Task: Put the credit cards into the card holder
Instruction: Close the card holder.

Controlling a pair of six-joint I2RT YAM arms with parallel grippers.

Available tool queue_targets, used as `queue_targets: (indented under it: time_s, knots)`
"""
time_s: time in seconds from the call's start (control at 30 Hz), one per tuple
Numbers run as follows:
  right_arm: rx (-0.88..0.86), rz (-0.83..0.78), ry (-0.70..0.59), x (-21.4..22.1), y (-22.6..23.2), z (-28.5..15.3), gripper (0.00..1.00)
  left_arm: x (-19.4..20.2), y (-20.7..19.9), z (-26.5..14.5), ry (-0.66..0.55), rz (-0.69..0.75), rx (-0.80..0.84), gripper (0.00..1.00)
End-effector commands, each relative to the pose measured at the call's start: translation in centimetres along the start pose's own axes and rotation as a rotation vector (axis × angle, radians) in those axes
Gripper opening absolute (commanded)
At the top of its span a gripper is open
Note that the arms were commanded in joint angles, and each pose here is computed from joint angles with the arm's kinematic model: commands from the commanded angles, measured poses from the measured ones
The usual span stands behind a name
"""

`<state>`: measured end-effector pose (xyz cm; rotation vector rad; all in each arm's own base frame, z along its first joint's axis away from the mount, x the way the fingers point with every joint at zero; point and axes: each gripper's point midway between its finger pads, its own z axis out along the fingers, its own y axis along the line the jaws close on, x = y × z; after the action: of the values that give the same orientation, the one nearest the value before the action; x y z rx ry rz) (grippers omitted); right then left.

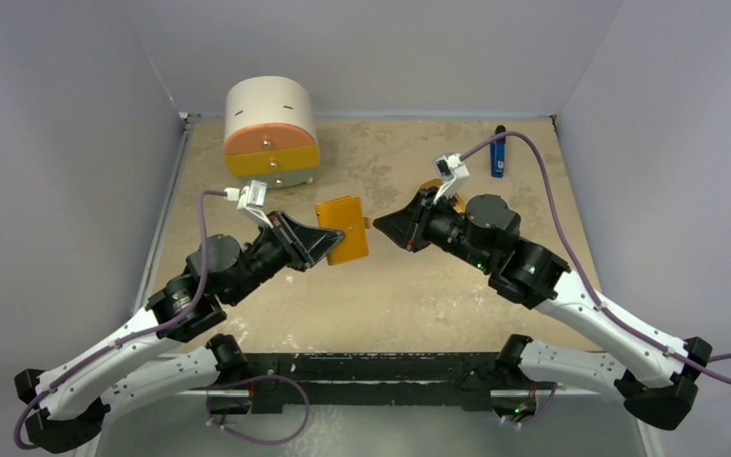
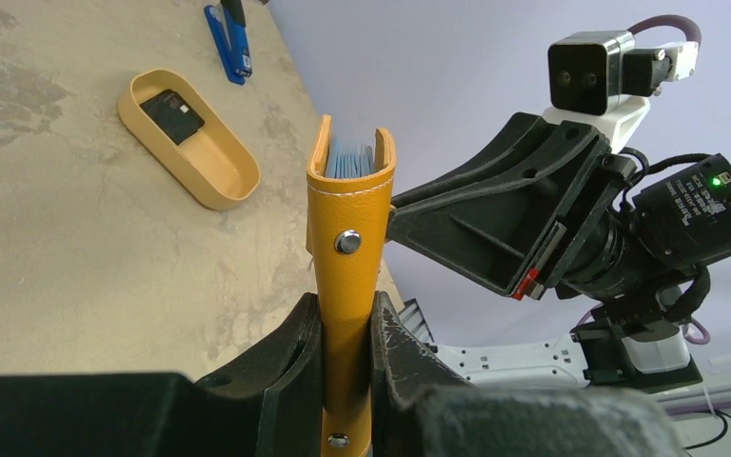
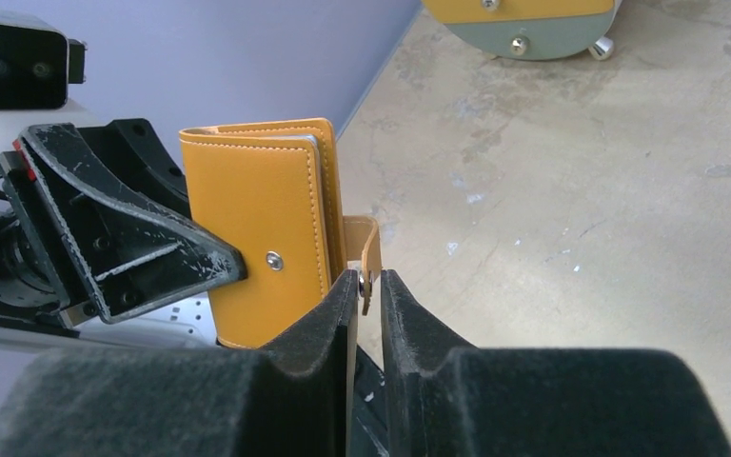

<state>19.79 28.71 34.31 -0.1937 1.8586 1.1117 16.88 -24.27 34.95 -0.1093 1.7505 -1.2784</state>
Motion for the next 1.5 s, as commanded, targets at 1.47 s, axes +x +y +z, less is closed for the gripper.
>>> queue_targets:
  time_s: [1.47]
  knots:
    - [-0.062, -0.068, -0.05, -3.1, 2.6, -0.9, 0.0, -1.6, -1.1, -0.3, -0.055, -0.015, 0.024, 0.0]
